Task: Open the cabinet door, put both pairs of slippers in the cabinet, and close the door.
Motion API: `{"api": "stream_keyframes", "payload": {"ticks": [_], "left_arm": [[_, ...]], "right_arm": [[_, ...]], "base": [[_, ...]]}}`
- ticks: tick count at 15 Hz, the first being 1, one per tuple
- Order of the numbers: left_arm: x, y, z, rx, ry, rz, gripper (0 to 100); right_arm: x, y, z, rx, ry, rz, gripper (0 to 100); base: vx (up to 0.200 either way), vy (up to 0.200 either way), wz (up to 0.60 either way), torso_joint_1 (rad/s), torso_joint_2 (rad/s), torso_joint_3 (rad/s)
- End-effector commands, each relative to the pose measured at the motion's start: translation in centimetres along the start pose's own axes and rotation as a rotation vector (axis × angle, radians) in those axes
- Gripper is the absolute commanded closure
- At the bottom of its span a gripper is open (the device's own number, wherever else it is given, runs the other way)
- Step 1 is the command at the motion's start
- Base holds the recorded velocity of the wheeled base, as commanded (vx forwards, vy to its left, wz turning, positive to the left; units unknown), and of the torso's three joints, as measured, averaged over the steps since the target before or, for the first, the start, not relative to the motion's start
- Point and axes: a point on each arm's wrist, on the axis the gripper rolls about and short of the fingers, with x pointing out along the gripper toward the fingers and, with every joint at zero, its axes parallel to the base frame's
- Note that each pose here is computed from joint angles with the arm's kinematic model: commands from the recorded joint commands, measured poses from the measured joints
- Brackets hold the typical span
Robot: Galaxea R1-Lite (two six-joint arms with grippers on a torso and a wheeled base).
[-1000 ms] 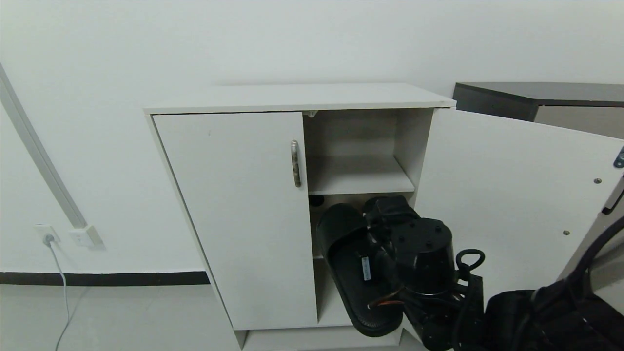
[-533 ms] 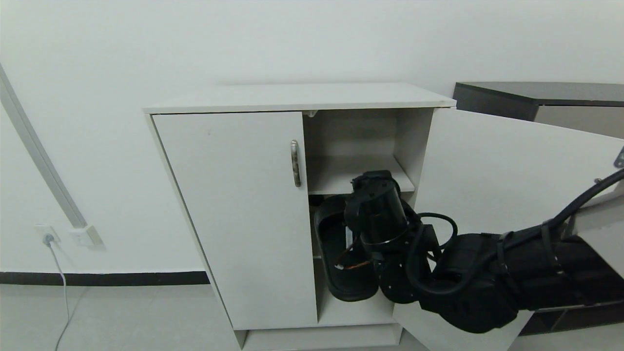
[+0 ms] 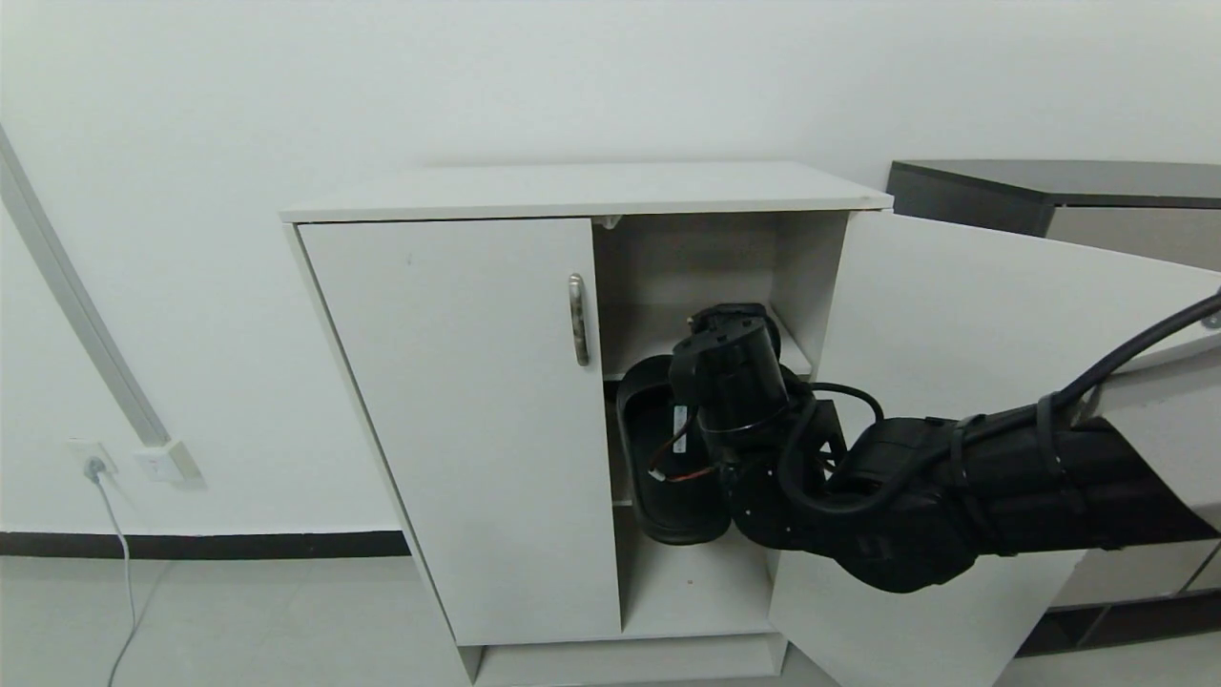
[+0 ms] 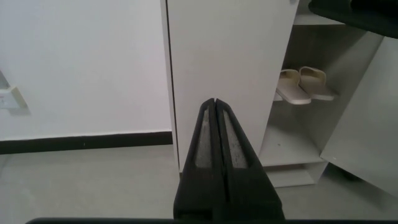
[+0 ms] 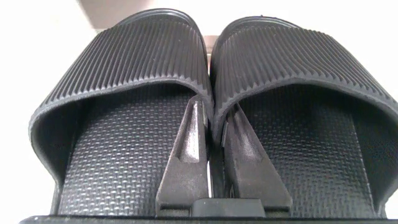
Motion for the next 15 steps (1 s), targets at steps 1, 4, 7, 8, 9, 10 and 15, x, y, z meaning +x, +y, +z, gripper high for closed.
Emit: {"api": "stream_keyframes", "payload": {"ticks": [1,4,7,8,9,10,15], "left_arm": [[0.01,0.00,0.00,-0.001,0.001,0.000,100],[0.01,0.00,0.00,0.001,0.001,0.002,100],[0.01,0.00,0.00,0.001,0.001,0.002,100],[0.01,0.00,-0.02,0.001,0.003,0.002,100],[0.01,0.00,0.00,0.001,0.001,0.002,100],[0.01,0.00,-0.02,0.001,0.003,0.002,100],[0.01,0.00,-0.02,-0.001,0.003,0.002,100]], "right_arm": [[0.15,-0.27,0.08,-0.005,-0.001,-0.007,100],[-0.01,-0.50,0.14,-0.010,0.000,-0.009,100],[-0.01,-0.51,0.10,-0.022,0.001,-0.009,100],[-0.01,-0.51,0.10,-0.022,0.001,-0.009,100],[0.00,-0.52,0.07,-0.022,0.001,-0.009,100],[0.00,-0.53,0.06,-0.023,0.003,-0.009,100],[-0.31,-0.73,0.34,-0.019,-0.002,-0.008,100]], "base": [[0.000,0.000,0.00,0.000,0.00,0.000],[0.000,0.000,0.00,0.000,0.00,0.000],[0.067,0.000,0.00,0.001,0.00,0.001],[0.200,0.000,0.00,0.002,0.01,0.002],[0.200,0.000,0.00,-0.007,0.00,0.012],[0.200,0.000,0.00,-0.012,0.00,0.002],[0.200,0.000,0.00,0.006,0.00,0.002]]}}
